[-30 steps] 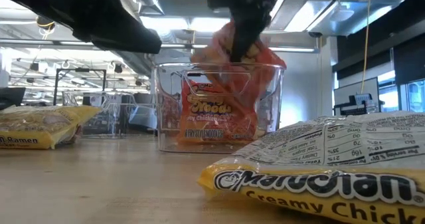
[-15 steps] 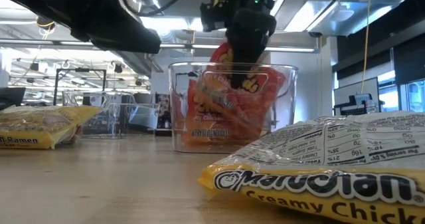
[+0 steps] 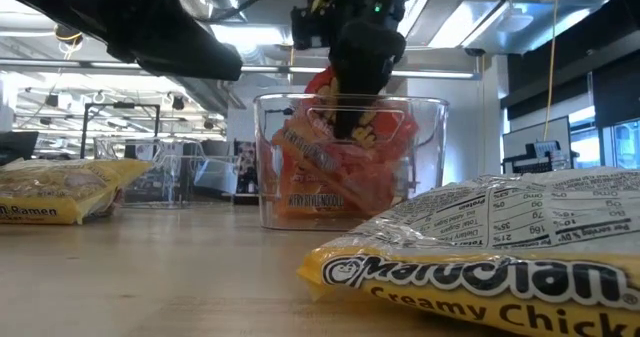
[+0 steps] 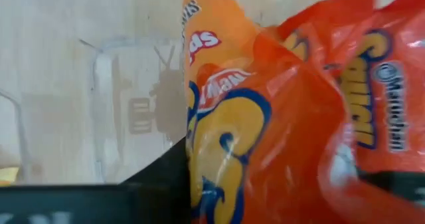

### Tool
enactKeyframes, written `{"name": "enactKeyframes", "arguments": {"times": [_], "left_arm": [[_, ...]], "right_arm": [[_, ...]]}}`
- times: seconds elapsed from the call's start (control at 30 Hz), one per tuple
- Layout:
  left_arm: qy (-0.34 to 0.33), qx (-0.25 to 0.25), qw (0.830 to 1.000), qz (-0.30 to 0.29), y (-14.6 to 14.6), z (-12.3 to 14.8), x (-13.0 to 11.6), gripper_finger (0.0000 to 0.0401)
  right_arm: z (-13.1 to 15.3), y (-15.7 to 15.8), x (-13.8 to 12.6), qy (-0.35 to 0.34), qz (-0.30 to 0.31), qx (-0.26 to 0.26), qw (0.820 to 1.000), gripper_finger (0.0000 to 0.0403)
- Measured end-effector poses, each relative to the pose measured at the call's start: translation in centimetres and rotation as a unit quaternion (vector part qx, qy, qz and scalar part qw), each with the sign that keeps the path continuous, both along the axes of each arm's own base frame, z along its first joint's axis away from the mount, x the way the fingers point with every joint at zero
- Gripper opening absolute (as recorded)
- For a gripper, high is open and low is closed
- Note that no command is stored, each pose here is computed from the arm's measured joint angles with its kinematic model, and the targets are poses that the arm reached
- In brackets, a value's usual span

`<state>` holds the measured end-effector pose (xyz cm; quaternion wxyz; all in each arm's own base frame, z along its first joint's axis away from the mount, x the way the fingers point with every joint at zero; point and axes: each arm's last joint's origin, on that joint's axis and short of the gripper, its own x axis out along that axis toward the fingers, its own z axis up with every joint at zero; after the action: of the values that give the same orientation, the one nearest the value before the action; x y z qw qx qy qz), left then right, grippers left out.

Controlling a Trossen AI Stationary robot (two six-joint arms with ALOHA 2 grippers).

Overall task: Sort Maruchan noodles
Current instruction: Put the top orange noodle pack into the middle transparent bin

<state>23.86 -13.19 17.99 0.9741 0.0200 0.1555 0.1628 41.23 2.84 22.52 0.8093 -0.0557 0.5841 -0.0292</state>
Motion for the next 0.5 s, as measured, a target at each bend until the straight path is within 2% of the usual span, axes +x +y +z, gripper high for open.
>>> {"name": "enactKeyframes", "arguments": {"times": [0.23,0.4,0.5], "left_arm": [[0.0,0.0,1.0,0.0,0.0,0.0,0.0,0.0131],[0.001,0.002,1.0,0.0,0.0,0.0,0.0,0.0131],[0.001,0.002,1.0,0.002,0.1,0.0,0.1,0.0131]], "right_arm": [[-2.1,0.0,0.4,0.035,0.0,-0.003,0.999,0.0245],[-1.9,0.1,0.6,0.02,0.008,-0.006,1.0,0.027],[-1.6,-0.1,0.7,0.015,0.001,-0.03,0.999,0.0272]]}}
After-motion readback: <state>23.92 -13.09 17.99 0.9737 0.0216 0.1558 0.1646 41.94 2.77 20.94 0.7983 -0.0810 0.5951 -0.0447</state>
